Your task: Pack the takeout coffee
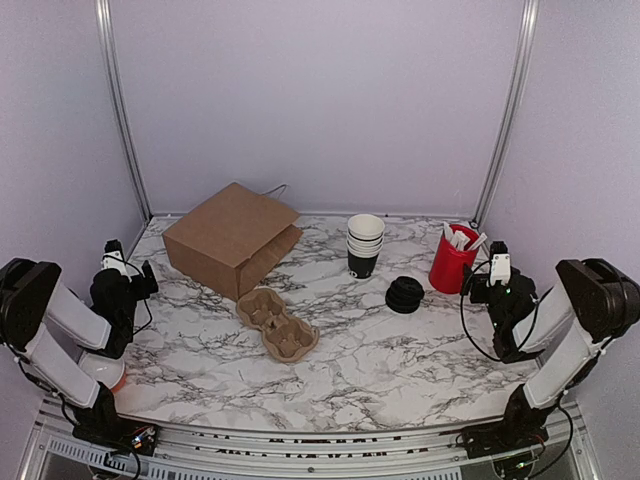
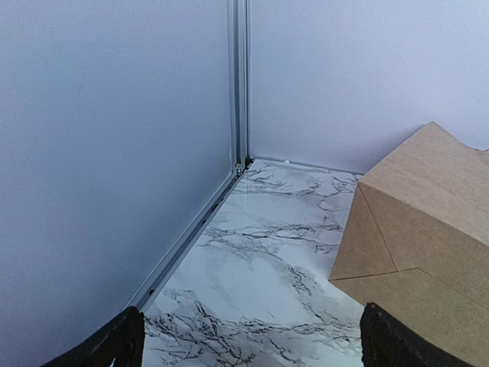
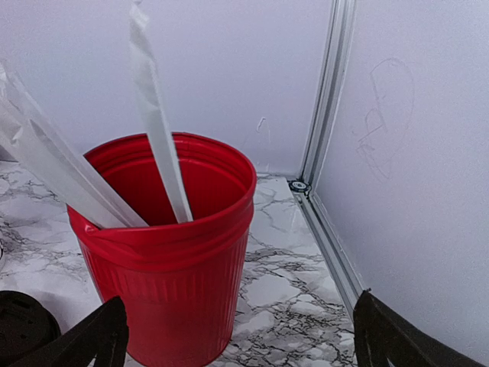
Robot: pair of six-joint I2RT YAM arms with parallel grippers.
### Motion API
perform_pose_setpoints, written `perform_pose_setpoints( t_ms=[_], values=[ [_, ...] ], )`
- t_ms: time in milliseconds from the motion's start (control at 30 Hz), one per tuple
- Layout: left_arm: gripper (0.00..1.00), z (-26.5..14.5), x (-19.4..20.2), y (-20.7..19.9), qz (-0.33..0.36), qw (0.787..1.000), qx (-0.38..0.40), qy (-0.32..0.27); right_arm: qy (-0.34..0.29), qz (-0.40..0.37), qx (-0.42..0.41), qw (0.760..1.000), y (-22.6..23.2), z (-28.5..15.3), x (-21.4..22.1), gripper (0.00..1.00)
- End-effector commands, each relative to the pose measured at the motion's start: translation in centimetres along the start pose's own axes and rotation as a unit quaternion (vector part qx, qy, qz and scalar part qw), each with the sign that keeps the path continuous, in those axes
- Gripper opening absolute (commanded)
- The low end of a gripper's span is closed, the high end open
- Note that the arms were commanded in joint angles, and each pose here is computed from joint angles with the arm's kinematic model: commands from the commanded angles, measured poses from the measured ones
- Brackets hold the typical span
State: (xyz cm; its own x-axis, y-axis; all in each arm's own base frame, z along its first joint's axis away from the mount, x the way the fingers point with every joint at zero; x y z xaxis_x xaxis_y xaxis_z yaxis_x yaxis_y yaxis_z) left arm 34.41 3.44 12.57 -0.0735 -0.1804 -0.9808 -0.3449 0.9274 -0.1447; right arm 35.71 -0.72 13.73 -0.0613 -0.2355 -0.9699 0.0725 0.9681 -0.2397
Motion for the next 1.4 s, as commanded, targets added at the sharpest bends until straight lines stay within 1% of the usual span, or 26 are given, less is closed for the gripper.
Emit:
perform_pose_setpoints(
  t_ms=[0, 400, 533, 567, 600, 633, 700, 800, 900, 933, 967, 1000, 1033, 1100, 1167, 1267, 1367],
  values=[
    [0.99, 0.2, -0.7, -0.2, -0.004, 1.0, 0.003, -0.014, -0.012, 0.006, 0.004, 1.0, -0.4, 0.4, -0.8, 1.0],
    [0.99, 0.3, -1.1, -0.2, -0.001, 1.0, 0.002, -0.015, -0.013, 0.007, 0.004, 1.0, -0.4, 0.5, -0.8, 1.0],
    [0.99, 0.8, -3.5, -2.2, 0.025, 0.999, 0.024, 0.012, -0.014, 0.006, 0.005, 1.0, -0.4, 0.4, -0.9, 1.0],
    [0.99, 0.6, -4.5, -2.3, 0.008, 1.0, 0.019, 0.01, -0.014, 0.006, 0.006, 1.0, -0.4, 0.4, -0.9, 1.0],
    [0.99, 0.2, -5.7, -2.5, -0.026, 0.999, 0.02, 0.005, -0.013, 0.006, 0.006, 1.0, -0.4, 0.4, -0.8, 1.0],
    [0.99, -0.2, -6.8, -2.8, -0.056, 0.998, 0.031, 0.002, -0.014, 0.008, 0.013, 1.0, -0.6, 0.3, -0.9, 1.0],
    [0.99, -1.4, -8.8, -3.8, -0.114, 0.991, 0.068, 0.0, -0.011, 0.024, 0.056, 0.998, -2.0, -0.2, -1.0, 1.0],
    [0.99, -3.2, -10.2, -6.6, -0.154, 0.977, 0.147, 0.017, -0.015, 0.027, 0.089, 0.996, -2.8, -0.9, -1.7, 1.0],
    [0.99, -5.2, -10.1, -9.6, -0.151, 0.964, 0.209, 0.065, -0.005, -0.006, 0.119, 0.993, -2.0, -0.8, -3.2, 1.0],
    [0.99, -6.2, -10.3, -11.1, -0.14, 0.958, 0.236, 0.08, -0.007, -0.031, 0.118, 0.992, -1.1, -0.8, -4.0, 1.0],
    [0.99, -6.9, -9.6, -12.0, -0.13, 0.953, 0.251, 0.111, -0.014, -0.05, 0.118, 0.992, -0.2, -1.0, -4.8, 1.0],
    [0.99, -7.5, -9.2, -12.7, -0.125, 0.948, 0.261, 0.133, -0.022, -0.065, 0.124, 0.99, 0.4, -1.3, -5.6, 1.0],
    [0.99, -8.0, -8.9, -13.5, -0.12, 0.943, 0.271, 0.152, -0.028, -0.063, 0.14, 0.988, 0.9, -1.7, -6.6, 1.0],
    [0.99, -8.6, -8.3, -14.3, -0.108, 0.939, 0.269, 0.186, -0.037, -0.063, 0.134, 0.988, 2.3, -2.0, -8.4, 1.0],
    [0.99, -8.8, -8.0, -14.4, -0.096, 0.938, 0.256, 0.214, -0.031, -0.077, 0.117, 0.99, 3.9, -1.9, -10.3, 1.0],
    [0.99, -8.1, -9.2, -13.0, -0.107, 0.95, 0.195, 0.219, -0.028, -0.062, 0.117, 0.991, 4.4, -2.1, -13.5, 1.0],
    [0.99, -7.6, -10.3, -11.3, -0.13, 0.953, 0.15, 0.23, -0.05, -0.02, 0.058, 0.997, 4.9, -3.0, -16.8, 1.0]
  ],
)
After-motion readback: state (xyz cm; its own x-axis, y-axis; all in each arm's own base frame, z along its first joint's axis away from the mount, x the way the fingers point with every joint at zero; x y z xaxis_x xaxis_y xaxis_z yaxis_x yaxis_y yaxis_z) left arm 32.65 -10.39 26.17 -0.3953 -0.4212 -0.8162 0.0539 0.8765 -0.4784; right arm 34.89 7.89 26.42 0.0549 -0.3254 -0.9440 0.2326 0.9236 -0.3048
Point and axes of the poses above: each gripper's point midway between its finger pads, its own z axis out along the fingers, its own y axis along the line the jaws close on, x = y × z, the point moved 2 cm from there along -z, back along the fingers, and after that the axes turned 8 degrees about -z, right-handed, at the moved point
